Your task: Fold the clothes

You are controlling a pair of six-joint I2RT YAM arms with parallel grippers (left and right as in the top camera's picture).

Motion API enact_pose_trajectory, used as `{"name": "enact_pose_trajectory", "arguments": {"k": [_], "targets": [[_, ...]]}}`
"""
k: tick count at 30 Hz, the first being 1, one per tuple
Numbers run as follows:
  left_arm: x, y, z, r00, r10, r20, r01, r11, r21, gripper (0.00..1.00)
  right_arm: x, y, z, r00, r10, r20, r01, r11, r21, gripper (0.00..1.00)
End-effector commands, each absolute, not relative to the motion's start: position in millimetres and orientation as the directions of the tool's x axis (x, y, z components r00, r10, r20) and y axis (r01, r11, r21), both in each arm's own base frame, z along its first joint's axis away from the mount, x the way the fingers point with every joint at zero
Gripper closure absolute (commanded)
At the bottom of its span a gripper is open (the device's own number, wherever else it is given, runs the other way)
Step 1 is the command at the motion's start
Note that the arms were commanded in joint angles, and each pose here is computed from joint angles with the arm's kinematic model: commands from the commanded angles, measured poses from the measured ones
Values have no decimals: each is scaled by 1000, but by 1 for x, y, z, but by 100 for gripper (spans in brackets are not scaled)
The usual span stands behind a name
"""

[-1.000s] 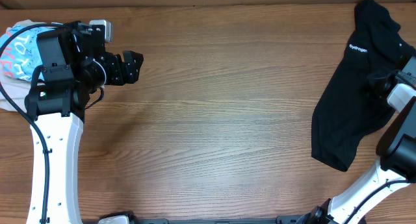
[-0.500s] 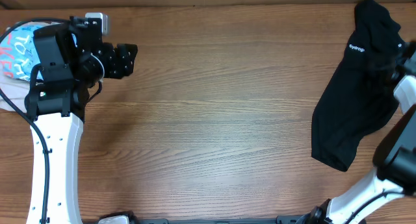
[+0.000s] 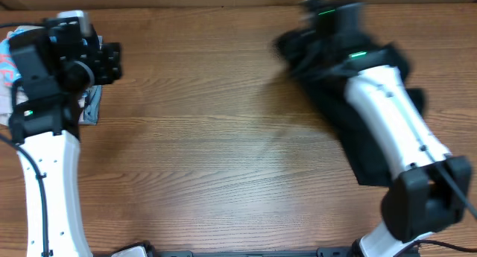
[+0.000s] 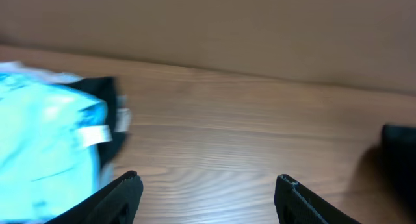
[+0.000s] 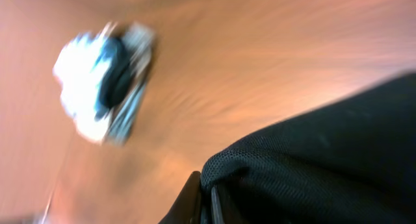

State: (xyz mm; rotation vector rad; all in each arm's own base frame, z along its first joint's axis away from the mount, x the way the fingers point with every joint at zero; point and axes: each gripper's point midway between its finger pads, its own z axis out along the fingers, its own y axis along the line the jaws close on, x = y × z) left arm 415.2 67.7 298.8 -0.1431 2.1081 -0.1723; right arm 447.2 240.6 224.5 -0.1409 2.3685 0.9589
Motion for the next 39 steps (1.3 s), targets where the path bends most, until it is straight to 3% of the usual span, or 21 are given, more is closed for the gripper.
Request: {"name": "enact_pose_trajectory", "arguments": {"k": [1,5,8,9,12,18,20,25,32,39], "targets": [[408,110,303,-491,-225,-842,-151,973,-173,31,373,342,235,-817,-96,-568,-493,627,603,86],[396,135,296,-505,-249,-826,-210,964,-162,31,316,391,234,-790,-234,-567,-589,550,593,60],[391,141,292,-530,-204,-823,-197,974,-114,32,311,380,240,-801,-231,-552,-573,564,595,27],[390,140,291,-538,-185,-822,-186,978,-98,31,317,369,243,-811,-211,-545,-552,581,597,20],[391,131,288,-559,-143,-816,-144,987,-75,31,347,314,248,-849,-107,-518,-443,679,585,13],[400,84,284,-589,-58,-806,-13,998,-62,30,387,173,204,-917,116,-382,-56,910,411,9],[404,63,282,-597,5,-802,55,998,-35,30,387,131,186,-926,178,-333,66,944,322,7],[414,20,269,-617,95,-781,151,989,1,29,378,66,144,-931,293,-218,249,946,206,5],[421,-12,239,-676,131,-725,222,975,-30,30,352,22,72,-898,433,-83,418,896,148,14],[424,-19,223,-703,142,-697,237,971,-42,30,343,0,28,-865,492,-102,473,866,160,21]]}}
